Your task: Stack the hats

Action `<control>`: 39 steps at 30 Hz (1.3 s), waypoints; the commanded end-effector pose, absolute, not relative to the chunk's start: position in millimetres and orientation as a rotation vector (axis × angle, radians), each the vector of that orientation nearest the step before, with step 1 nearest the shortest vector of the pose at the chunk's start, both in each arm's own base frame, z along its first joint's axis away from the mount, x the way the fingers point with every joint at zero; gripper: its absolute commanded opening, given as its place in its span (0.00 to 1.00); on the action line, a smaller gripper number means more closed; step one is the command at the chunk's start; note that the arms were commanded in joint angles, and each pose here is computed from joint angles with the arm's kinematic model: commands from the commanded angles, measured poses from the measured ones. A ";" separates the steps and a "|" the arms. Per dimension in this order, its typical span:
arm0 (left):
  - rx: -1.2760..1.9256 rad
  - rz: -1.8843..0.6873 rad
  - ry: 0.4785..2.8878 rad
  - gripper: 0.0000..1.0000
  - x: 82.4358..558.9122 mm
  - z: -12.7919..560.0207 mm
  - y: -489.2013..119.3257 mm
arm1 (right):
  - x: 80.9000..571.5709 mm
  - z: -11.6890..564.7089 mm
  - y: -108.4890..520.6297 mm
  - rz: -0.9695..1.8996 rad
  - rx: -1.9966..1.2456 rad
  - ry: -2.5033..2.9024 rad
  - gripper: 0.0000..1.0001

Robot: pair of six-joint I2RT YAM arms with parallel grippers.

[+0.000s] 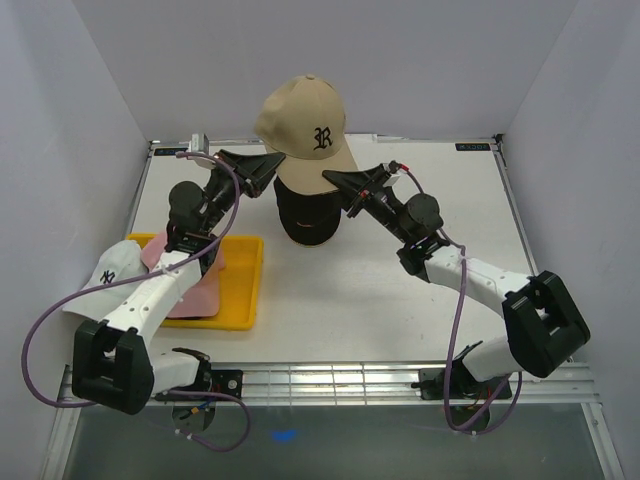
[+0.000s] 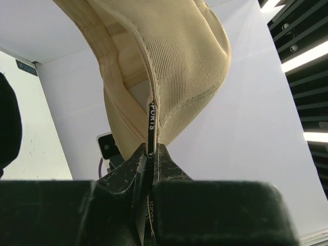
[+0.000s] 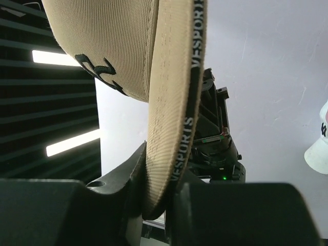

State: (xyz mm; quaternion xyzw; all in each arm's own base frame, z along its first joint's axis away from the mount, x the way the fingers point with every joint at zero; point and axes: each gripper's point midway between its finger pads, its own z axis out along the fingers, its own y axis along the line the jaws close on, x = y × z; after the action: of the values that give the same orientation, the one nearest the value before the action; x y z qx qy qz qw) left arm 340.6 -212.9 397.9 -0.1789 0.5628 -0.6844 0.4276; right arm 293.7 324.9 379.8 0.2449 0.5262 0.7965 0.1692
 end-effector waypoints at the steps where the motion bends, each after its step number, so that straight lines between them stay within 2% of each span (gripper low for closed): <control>1: -0.420 -1.746 1.448 0.00 341.2 391.6 -214.4 | 288.2 413.6 320.4 2.329 0.595 1.343 0.18; 5: -0.486 -1.752 1.536 0.00 359.8 377.0 -214.3 | 290.0 399.1 324.2 2.284 0.585 1.388 0.11; 11: -0.533 -1.787 1.634 0.00 381.5 361.8 -217.0 | 290.3 381.3 328.4 2.206 0.557 1.429 0.08; 25: -0.632 -1.783 1.849 0.00 416.1 302.2 -208.2 | 296.6 331.4 356.3 2.099 0.513 1.582 0.08; 39: -0.663 -1.746 1.928 0.00 414.0 276.4 -190.9 | 283.7 299.6 371.5 2.043 0.496 1.676 0.08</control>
State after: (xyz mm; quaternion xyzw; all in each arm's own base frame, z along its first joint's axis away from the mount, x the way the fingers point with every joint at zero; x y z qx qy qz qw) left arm 408.0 -200.5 274.8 -0.2360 0.6974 -0.6458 0.2023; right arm 329.5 351.6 281.2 0.2768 0.6040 0.7067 0.2432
